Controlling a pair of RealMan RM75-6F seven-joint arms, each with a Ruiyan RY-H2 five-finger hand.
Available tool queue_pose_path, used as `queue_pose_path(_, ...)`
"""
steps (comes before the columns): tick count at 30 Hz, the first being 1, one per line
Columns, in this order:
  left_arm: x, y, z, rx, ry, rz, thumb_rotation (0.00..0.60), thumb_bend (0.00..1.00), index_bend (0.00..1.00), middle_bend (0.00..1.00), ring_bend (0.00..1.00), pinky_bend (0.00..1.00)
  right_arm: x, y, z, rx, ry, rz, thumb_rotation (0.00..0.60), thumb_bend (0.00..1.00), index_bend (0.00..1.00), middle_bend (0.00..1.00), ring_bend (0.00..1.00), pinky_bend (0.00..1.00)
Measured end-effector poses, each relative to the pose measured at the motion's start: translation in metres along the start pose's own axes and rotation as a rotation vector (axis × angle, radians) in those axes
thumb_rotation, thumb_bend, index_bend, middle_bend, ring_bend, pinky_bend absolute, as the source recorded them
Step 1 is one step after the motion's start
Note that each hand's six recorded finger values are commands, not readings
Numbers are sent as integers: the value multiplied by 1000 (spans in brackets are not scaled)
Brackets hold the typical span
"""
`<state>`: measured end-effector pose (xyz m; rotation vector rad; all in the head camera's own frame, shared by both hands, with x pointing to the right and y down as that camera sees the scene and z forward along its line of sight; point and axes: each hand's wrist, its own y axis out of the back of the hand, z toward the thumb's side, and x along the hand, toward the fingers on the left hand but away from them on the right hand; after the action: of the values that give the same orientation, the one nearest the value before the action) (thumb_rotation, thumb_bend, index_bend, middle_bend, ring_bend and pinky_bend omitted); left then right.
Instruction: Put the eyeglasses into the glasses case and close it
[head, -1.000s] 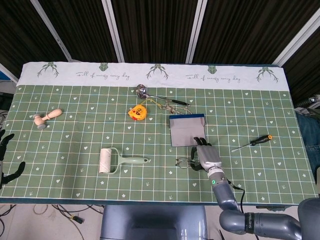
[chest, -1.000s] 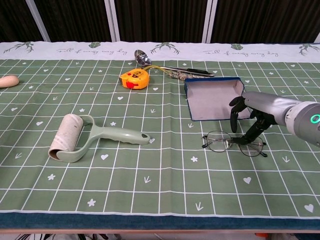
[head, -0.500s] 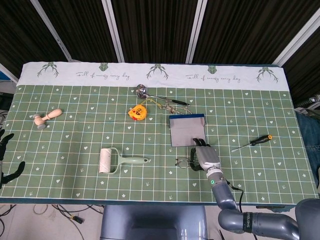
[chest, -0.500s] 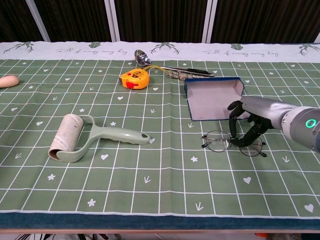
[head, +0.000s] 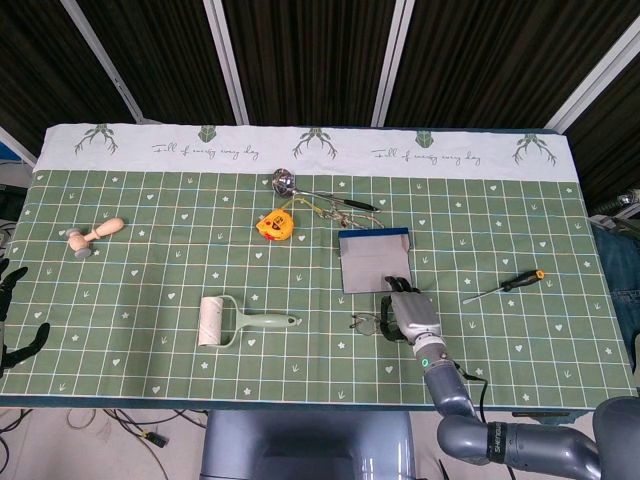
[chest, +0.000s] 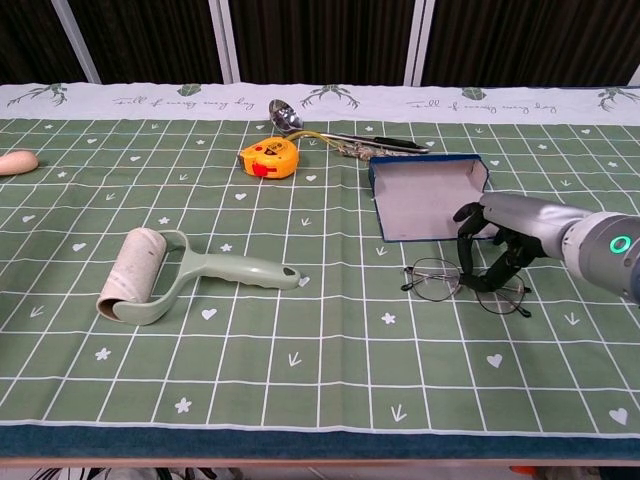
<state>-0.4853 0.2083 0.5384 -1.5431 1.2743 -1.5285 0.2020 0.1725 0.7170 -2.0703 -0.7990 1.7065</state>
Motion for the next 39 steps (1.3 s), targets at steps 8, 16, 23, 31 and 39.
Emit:
queue_pose_path(8,0,0,0,-2,2,0,600,310,105,0,0,0,-4,27,7,12,42,-55,600,612,659,89,32,199)
queue_pose_path(16,1,1,-1,1,5,2,600,309,105,0,0,0,-22,66,10,164,97,-168,600,579,662,82,32,198)
queue_pose_path(23,1,4,-1,2,4,15,600,310,105,0,0,0,-42,85,8,295,163,-234,600,576,677,81,31,197)
queue_pose_path(31,1,3,-1,7,11,18,600,310,105,0,0,0,-70,90,1,300,212,-237,600,576,677,80,31,197)
queue_pose_path(39,2,2,-3,11,16,17,600,310,105,0,0,0,-91,79,16,323,268,-212,600,576,677,80,31,197)
